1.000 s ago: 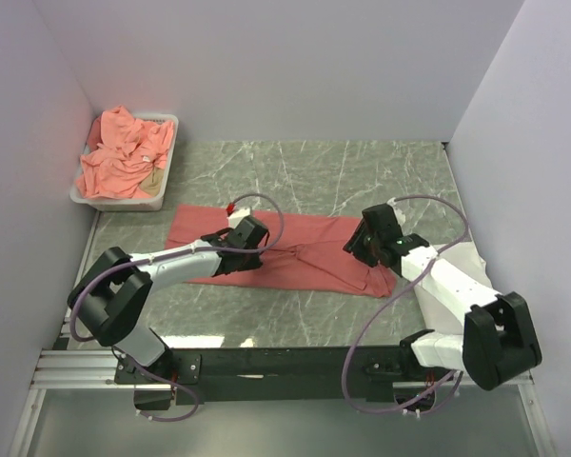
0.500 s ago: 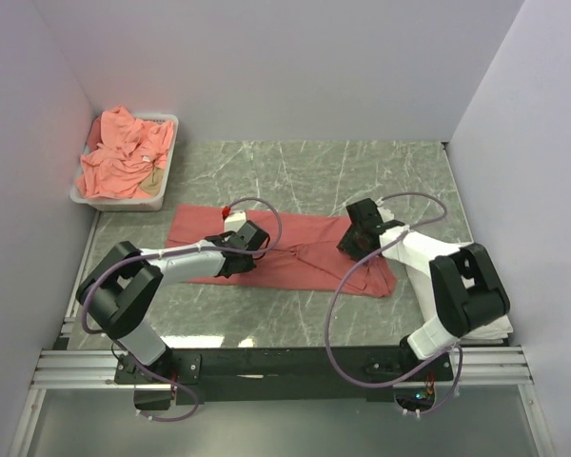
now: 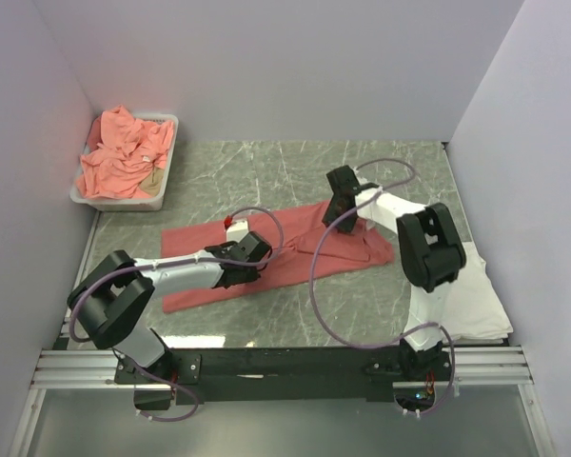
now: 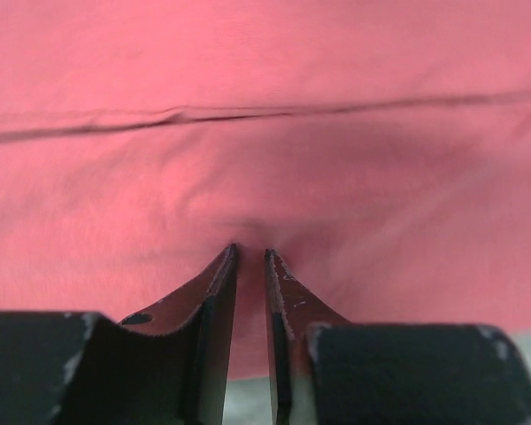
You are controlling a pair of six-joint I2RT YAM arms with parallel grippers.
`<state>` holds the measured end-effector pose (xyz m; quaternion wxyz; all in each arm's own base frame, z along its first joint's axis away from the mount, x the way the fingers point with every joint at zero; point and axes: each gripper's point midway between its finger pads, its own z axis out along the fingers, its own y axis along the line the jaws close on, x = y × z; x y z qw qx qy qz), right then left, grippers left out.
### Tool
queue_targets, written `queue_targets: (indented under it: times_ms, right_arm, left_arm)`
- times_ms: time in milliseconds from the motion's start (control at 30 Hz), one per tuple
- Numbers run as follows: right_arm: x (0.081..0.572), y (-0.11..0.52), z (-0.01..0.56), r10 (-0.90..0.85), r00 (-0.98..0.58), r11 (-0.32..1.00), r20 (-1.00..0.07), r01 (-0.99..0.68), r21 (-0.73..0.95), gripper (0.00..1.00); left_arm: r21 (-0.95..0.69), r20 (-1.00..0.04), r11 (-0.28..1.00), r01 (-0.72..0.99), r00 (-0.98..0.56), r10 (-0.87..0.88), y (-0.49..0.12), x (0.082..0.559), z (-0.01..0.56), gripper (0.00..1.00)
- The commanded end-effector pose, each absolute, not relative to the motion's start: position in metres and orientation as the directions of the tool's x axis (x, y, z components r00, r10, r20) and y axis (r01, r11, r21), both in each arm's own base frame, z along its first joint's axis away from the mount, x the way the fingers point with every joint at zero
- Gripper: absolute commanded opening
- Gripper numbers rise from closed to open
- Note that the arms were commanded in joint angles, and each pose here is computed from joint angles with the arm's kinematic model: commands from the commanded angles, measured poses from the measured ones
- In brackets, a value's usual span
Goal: Fold and stack the t-shirts
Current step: Fold the tshirt
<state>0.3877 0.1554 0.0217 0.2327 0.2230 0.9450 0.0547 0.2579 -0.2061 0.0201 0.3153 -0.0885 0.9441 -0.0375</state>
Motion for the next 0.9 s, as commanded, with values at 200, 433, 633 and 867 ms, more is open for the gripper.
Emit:
queue_targets:
  times_ms: [200,433,633,867]
  right_arm:
    - [0.46,0.191,0.03,0.26,-0.876,0.965,-0.405,0.216,0.152,0.49]
    - [0.513,0.224,0.025,0.151,-0.896,0.978,-0.418,0.073,0.196,0.49]
    - [0.548,0.233,0.044,0.132,-0.861,0.968,-0.491,0.006,0.251,0.5]
    - [0.562,0.22,0.145,0.231,-0.753,0.941,-0.616,0.012,0.339,0.56]
  left_arm:
    - [-0.467,-0.334,0.873,-0.14,-0.886,-0.32,-0.284,0.208,0.029,0.25]
    - [-0.639,-0.258,0.761,-0.114,-0.9,-0.351,-0.356,0.231,0.056,0.26]
    - [-0.704,-0.311,0.71,-0.005,-0.897,-0.315,-0.402,0.265,0.093,0.29]
    - [-0.629,-0.432,0.774,0.069,-0.859,-0.275,-0.362,0.281,0.119,0.39]
